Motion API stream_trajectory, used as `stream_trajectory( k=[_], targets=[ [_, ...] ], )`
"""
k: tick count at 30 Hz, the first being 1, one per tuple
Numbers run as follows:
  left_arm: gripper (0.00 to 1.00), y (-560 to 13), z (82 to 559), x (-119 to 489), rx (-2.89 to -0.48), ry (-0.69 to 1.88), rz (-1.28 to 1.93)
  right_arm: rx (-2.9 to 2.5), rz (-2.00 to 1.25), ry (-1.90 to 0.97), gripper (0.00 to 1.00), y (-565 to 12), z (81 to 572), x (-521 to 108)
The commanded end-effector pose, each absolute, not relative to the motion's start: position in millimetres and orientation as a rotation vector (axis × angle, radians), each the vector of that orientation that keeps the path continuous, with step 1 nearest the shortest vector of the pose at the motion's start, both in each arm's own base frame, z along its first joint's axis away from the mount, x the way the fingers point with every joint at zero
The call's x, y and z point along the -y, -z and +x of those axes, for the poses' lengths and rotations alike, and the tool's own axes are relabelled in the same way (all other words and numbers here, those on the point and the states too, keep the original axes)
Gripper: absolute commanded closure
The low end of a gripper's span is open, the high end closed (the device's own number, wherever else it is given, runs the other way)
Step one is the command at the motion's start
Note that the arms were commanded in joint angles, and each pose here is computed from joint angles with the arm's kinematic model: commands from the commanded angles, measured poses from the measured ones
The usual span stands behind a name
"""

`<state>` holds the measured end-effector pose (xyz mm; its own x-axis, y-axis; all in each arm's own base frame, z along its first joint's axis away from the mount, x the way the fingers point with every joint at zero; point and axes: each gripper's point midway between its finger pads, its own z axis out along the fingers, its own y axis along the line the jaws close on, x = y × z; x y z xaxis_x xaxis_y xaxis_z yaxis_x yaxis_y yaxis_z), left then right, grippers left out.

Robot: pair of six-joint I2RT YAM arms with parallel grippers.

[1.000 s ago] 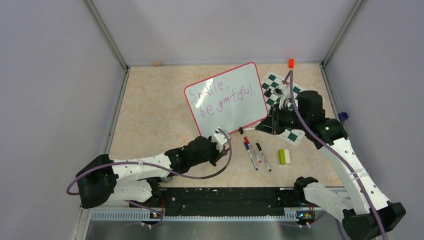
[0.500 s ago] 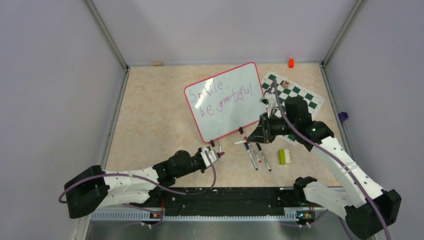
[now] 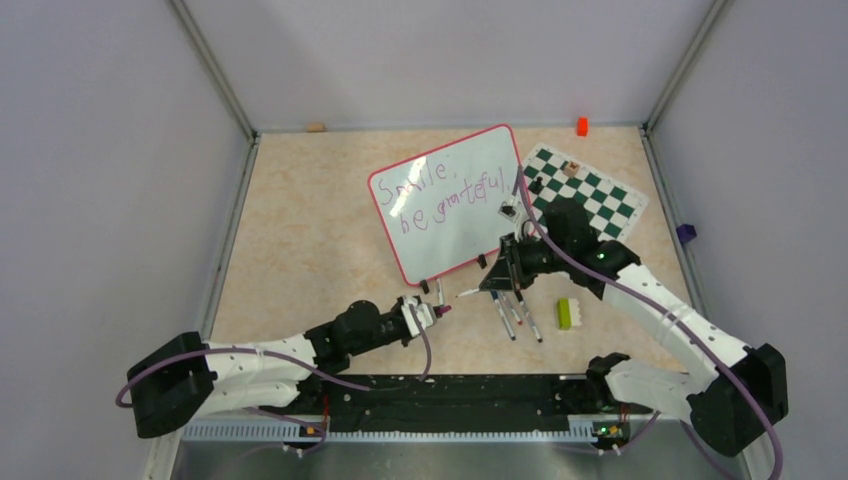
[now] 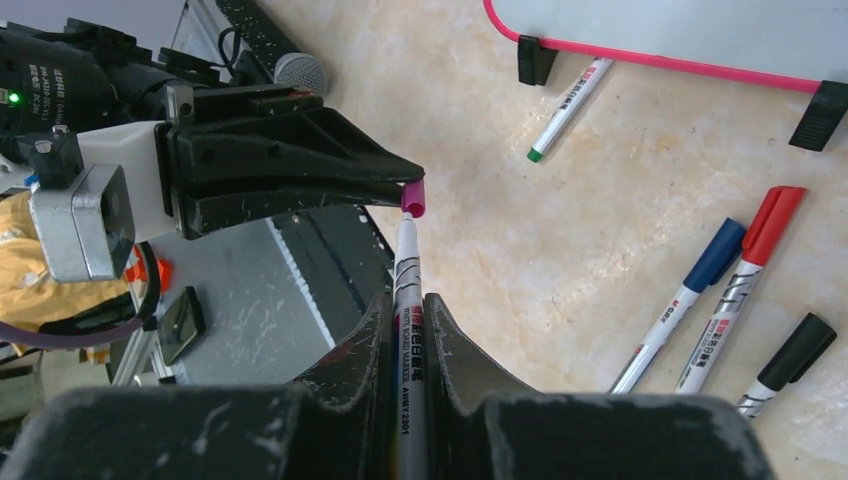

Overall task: Write a sentence on the whiteboard
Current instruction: Close the whiteboard marker at the center of the board.

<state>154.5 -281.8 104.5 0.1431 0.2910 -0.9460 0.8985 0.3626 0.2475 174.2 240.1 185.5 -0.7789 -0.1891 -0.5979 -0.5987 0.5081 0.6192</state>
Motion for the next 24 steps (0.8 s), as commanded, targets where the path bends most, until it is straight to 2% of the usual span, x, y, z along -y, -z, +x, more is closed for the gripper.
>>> stream_trajectory(
  k=[1, 24],
  targets=[
    [1.0, -134.0, 157.4, 291.3, -1.31, 0.651, 1.133, -2.25, -0.666, -1.202, 1.0, -187.9, 179.2, -251.1],
    [1.0, -134.3, 159.1, 291.2, -1.313, 0.641, 1.129, -2.31, -0.69, -1.217, 1.0, -165.0, 169.3, -259.4]
  ],
)
